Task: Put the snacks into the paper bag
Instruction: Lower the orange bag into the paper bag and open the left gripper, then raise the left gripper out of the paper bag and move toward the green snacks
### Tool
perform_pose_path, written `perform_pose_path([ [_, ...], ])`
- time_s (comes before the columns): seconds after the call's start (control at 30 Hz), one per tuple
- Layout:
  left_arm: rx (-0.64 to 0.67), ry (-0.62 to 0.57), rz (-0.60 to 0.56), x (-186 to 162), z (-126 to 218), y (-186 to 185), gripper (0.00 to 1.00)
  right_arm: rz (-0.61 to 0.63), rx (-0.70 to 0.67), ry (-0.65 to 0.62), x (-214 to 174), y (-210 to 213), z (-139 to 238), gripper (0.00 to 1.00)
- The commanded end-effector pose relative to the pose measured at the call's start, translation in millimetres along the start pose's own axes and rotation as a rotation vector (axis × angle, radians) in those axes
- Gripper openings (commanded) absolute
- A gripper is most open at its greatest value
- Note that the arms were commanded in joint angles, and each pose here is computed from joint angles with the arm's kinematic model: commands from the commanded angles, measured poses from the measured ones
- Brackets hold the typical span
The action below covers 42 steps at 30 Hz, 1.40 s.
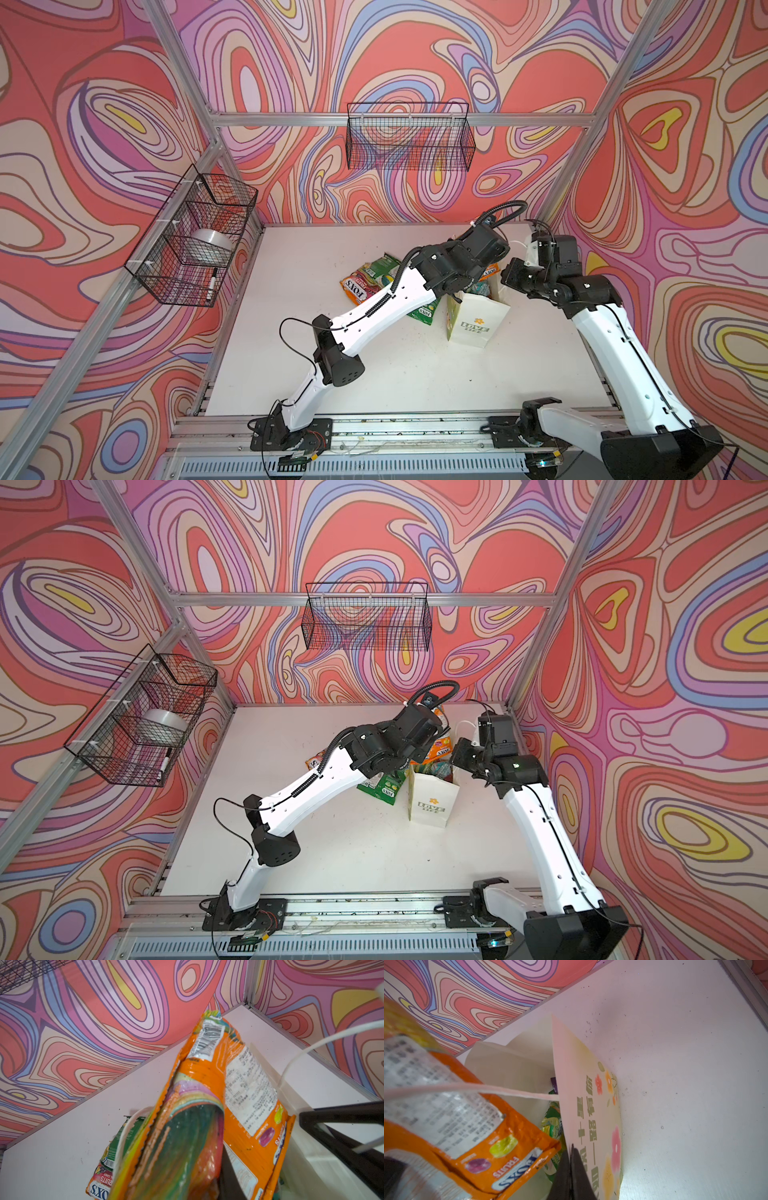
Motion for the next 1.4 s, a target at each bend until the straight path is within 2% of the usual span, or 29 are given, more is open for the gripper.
perform_pose_path([
  [0.0,-0.077,-0.034,0.034,9.4,1.1,-17.5,0.01,0.015,0.042,-0.036,8.1,10.0,5.1,0.00],
  [0.23,-0.096,0.002,0.010,-4.1,-12.1,-32.6,0.03,0.015,0.042,-0.035,8.8,10.4,6.2,0.00],
  [0.43,-0.106,0.026,-0.003,-12.1,-19.2,-38.7,0.08,0.014,0.044,-0.033,9.0,10.8,4.7,0.00],
  [0.53,-0.133,0.026,0.005,-10.6,-16.4,-41.9,0.19,0.013,0.043,-0.033,9.3,10.9,4.3,0.00],
  [0.73,-0.214,0.000,0.046,3.8,6.7,-42.7,0.59,0.014,0.036,-0.032,9.9,10.0,2.6,0.00],
  [0.8,-0.255,-0.015,0.063,11.0,19.1,-42.8,0.67,0.014,0.035,-0.035,10.3,9.6,3.1,0.00],
  [1.1,-0.496,-0.101,0.135,46.3,88.5,-44.5,0.80,0.016,0.023,-0.043,10.8,7.9,7.4,0.00],
  [1.27,-0.538,-0.152,0.134,55.5,124.7,-28.3,0.88,0.017,0.018,-0.046,11.1,7.3,7.4,0.00],
  [1.37,-0.545,-0.194,0.135,56.2,145.9,-14.5,0.97,0.016,0.021,-0.048,11.8,8.0,7.1,0.00],
])
Point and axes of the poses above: each gripper's point midway between its finger pads, its own z axis back along the fingers, its own y axis along the line the jaws close on, x = y × z, the point moved 2 cm from there along z, back along the fingers
